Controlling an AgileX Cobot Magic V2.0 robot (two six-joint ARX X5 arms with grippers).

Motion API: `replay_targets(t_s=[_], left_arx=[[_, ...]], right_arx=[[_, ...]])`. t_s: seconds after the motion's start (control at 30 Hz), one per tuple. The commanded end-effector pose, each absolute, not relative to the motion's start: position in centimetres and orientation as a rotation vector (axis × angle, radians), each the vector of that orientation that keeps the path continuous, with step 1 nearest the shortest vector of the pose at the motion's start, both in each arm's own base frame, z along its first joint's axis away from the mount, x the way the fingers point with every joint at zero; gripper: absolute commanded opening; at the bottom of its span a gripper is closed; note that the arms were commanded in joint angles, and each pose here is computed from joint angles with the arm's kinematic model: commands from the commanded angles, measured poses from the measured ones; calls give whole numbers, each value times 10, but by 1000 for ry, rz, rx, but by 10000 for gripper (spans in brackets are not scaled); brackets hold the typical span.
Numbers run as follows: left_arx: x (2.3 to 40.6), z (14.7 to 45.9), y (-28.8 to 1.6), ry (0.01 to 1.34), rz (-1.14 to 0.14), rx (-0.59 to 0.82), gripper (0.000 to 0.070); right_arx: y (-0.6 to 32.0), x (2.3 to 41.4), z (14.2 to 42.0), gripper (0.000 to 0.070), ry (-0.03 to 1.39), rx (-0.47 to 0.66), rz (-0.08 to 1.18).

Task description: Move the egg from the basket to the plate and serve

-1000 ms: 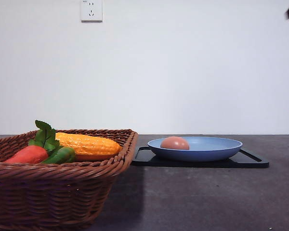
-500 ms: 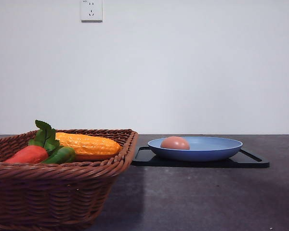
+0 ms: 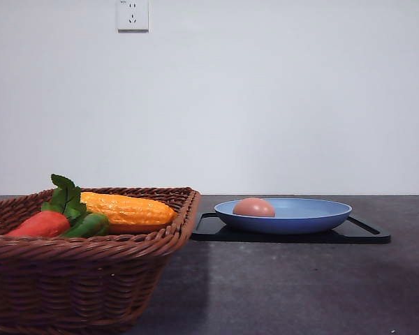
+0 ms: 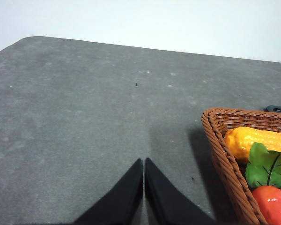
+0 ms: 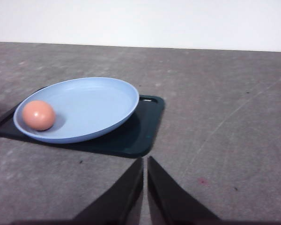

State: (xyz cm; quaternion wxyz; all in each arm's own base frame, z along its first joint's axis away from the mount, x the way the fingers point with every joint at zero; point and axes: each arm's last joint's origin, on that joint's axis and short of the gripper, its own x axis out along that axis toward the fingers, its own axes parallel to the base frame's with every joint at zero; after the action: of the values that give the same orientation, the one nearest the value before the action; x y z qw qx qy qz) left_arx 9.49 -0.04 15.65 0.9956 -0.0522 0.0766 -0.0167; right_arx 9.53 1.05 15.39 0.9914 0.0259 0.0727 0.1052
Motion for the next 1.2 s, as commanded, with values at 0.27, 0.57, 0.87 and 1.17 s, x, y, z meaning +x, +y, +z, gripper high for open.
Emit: replay_targets(t_s=[0.27,0.57,0.87,1.17], left_arx=[[96,147,0,186,-36,-112,0],[96,147,0,186,-36,-112,0],[96,147,0,186,-37,-112,0],[96,147,0,186,-36,-112,0]], right_arx=[[11,96,156,0,104,63,204],[10,96,157,0,99,62,200],[10,96,157,0,99,62,201],[10,96,157,0,99,63,201]])
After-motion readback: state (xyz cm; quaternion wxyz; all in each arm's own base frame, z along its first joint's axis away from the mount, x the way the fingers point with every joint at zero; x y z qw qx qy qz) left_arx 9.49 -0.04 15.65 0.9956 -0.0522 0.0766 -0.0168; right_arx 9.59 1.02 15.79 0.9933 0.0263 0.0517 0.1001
